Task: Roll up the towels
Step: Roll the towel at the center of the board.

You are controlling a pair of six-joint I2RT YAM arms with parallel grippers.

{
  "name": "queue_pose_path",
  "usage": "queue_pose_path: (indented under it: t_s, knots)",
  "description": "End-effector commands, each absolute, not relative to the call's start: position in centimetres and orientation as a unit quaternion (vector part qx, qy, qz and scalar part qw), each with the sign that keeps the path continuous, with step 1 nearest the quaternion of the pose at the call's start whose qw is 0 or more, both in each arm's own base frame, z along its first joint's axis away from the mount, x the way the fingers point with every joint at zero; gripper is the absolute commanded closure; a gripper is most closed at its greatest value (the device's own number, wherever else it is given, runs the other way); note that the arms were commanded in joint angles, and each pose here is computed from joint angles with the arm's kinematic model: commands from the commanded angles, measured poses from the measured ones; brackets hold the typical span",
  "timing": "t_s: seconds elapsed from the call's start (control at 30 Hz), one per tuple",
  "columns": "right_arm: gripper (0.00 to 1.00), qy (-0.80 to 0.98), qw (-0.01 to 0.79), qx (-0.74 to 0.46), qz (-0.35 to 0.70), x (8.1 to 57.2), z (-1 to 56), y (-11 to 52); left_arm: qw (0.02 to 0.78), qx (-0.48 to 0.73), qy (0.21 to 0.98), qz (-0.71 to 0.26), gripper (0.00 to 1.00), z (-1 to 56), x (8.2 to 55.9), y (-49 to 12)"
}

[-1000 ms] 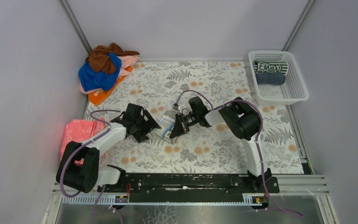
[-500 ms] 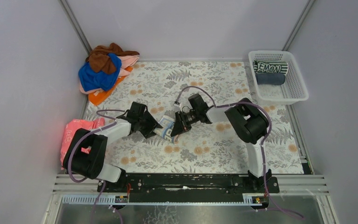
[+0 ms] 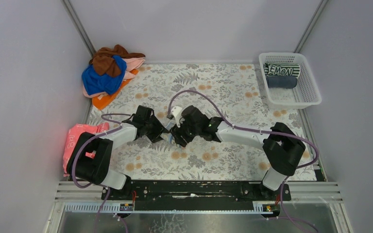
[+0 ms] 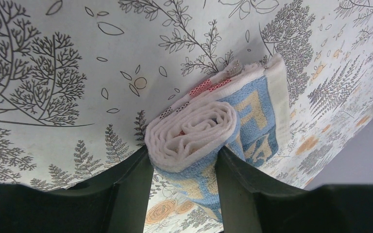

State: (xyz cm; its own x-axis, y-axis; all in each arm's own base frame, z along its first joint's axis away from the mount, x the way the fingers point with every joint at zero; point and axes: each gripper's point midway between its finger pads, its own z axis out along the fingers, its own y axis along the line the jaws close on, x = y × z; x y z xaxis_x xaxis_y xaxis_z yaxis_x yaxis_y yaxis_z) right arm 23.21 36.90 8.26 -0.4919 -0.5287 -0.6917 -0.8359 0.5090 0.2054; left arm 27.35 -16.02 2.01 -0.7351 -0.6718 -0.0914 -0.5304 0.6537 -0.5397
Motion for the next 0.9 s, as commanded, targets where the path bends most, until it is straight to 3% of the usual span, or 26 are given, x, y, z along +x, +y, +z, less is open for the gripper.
queue_pose_path:
  t_s: [0.0, 0.3, 0.53, 0.73, 0.87]
  knots:
    - [0.33, 0.779, 0.377, -0.482, 0.14, 24.3, 9.1, 36.3, 0.088, -0.346, 0.924, -0.14, 0.53, -2.4, 22.9, -12.9]
    - [0.29, 0.739, 0.373, -0.557, 0.065, 22.7, 5.5, 38.3, 0.088, -0.345, 0.924, -0.141, 0.53, -2.3, 23.0, -12.9]
    - [0.35, 0.735, 0.334, -0.589, 0.024, 22.4, 1.6, 37.4, 0.088, -0.344, 0.924, -0.14, 0.53, -2.2, 23.0, -12.9]
    - [0.59, 0.737, 0.276, -0.616, 0.029, 21.4, -1.3, 36.6, 0.095, -0.34, 0.925, -0.138, 0.51, -1.5, 23.4, -12.9]
    - [0.77, 0.76, 0.22, -0.6, 0.115, 20.1, -1.2, 36.8, 0.113, -0.336, 0.926, -0.133, 0.43, -0.1, 24.3, -12.4]
